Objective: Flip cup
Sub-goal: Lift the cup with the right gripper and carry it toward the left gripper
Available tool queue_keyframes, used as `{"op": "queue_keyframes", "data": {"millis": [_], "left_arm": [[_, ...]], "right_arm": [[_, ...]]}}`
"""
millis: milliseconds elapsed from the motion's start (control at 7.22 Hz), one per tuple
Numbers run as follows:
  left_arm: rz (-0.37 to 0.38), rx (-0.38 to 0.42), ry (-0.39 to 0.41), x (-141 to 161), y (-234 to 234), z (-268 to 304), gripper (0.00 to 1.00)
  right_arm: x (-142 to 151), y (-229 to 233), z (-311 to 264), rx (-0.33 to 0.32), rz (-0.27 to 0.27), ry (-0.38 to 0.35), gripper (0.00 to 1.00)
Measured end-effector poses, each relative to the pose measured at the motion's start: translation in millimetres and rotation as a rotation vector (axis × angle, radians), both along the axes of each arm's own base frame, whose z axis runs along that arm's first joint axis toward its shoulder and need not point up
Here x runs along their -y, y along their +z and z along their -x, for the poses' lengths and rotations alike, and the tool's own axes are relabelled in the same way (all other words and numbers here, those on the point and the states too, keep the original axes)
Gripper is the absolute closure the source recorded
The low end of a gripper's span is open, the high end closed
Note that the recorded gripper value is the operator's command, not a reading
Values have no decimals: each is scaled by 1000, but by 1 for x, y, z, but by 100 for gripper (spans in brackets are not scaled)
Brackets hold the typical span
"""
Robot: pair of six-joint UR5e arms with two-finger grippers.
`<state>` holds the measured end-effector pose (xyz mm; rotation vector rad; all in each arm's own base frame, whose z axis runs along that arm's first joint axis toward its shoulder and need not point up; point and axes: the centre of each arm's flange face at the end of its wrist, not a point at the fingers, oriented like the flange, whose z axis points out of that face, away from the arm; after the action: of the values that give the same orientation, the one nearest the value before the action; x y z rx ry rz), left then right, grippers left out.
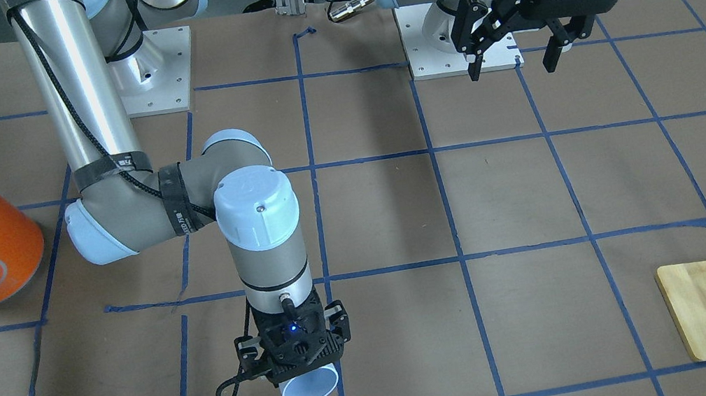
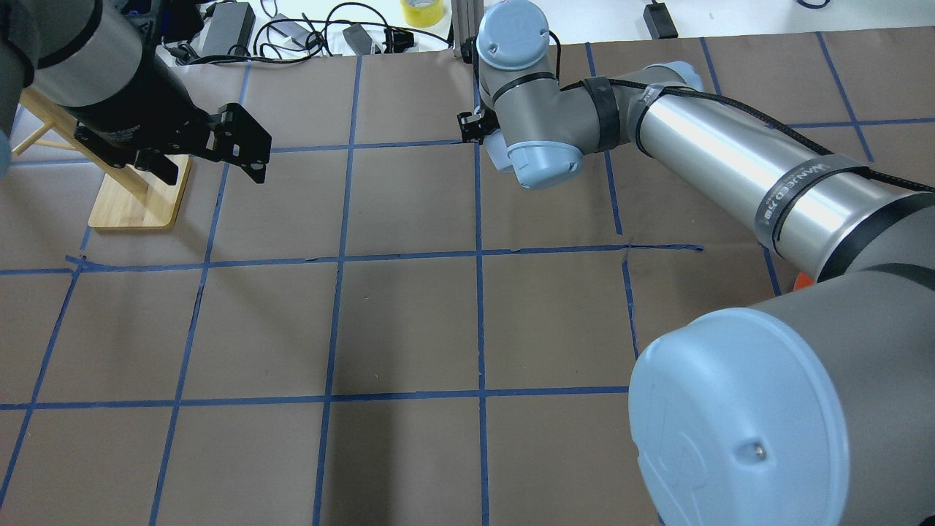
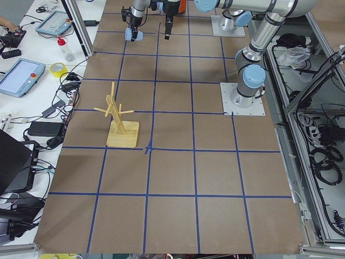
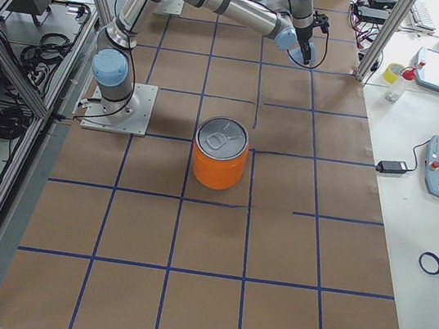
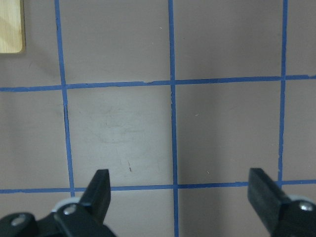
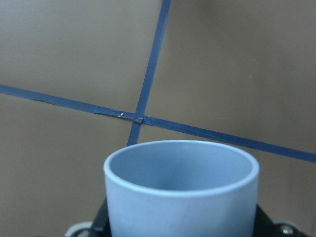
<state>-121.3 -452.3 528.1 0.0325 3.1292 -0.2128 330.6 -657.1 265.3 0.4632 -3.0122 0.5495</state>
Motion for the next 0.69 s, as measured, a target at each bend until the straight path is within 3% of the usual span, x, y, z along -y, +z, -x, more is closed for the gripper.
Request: {"op": "queue_keyframes", "data": {"millis": [138,277,692], "left_arm": [[2,-5,-3,1,1,0,0],[0,-33,-8,3,0,1,0],[-19,-112,-12,7,-10,3,0]], "right_arm": [[-7,-3,-13,-39,-3,112,53],[-15,-5,-28,-82,-1,257,53],[-46,-15,-81,-237,7,768,55]]}}
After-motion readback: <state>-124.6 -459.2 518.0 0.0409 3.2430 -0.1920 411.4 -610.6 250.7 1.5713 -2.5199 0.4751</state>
